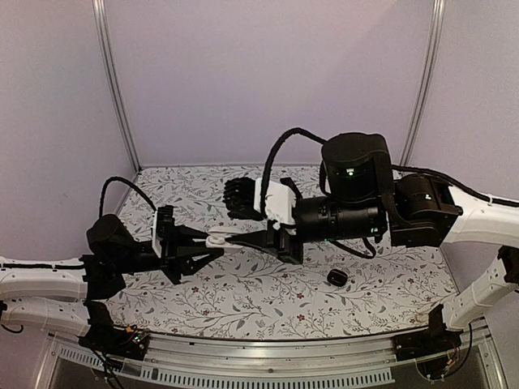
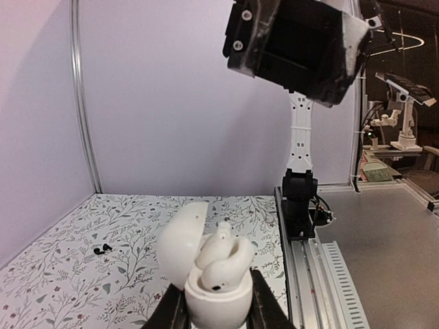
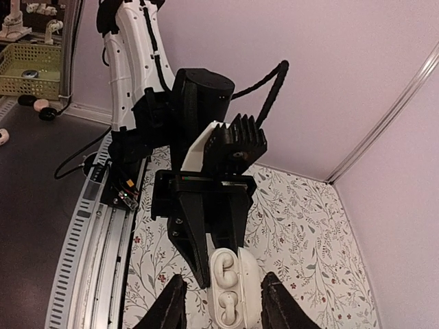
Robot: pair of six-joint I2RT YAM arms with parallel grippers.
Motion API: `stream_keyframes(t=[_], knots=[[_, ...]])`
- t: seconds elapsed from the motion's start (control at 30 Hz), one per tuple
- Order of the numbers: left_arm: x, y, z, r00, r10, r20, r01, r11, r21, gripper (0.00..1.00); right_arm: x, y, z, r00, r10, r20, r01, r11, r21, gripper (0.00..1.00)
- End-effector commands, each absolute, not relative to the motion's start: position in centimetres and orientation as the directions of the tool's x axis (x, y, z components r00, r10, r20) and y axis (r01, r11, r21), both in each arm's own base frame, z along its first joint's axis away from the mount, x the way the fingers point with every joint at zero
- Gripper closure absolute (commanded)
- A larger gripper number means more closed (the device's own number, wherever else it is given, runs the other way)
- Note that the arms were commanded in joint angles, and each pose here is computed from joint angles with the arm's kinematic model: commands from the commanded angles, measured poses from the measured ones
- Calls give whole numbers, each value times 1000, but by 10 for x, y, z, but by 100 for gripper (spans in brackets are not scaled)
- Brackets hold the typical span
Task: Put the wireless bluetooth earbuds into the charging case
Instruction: Adjust the left earbud in the left side groove of the charging case.
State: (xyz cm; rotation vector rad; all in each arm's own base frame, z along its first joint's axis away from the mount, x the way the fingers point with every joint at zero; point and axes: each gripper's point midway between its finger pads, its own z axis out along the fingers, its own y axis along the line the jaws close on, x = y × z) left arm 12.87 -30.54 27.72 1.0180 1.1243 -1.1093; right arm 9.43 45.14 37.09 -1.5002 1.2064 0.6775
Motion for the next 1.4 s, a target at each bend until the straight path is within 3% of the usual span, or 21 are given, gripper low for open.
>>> stream_keyframes(t=[0.0, 0.13, 0.33, 0.9, 1.37], knots=[[136, -306, 286, 67, -143, -987, 981, 190, 39, 100, 103, 454, 363, 440, -439, -783, -846, 91, -526, 67], [135, -308, 285, 60, -138, -989, 984, 177, 35, 100, 105, 459, 357, 445, -484, -754, -830, 93, -549, 78], [135, -309, 285, 59, -138, -989, 984, 173, 35, 100, 112, 468, 341, 452, -563, -691, -787, 113, -607, 84], [133, -311, 284, 58, -130, -990, 986, 165, 36, 100, 108, 481, 325, 461, -600, -653, -774, 87, -627, 85], [133, -312, 283, 60, -126, -990, 985, 171, 38, 100, 121, 482, 320, 450, -650, -613, -722, 140, -677, 83]])
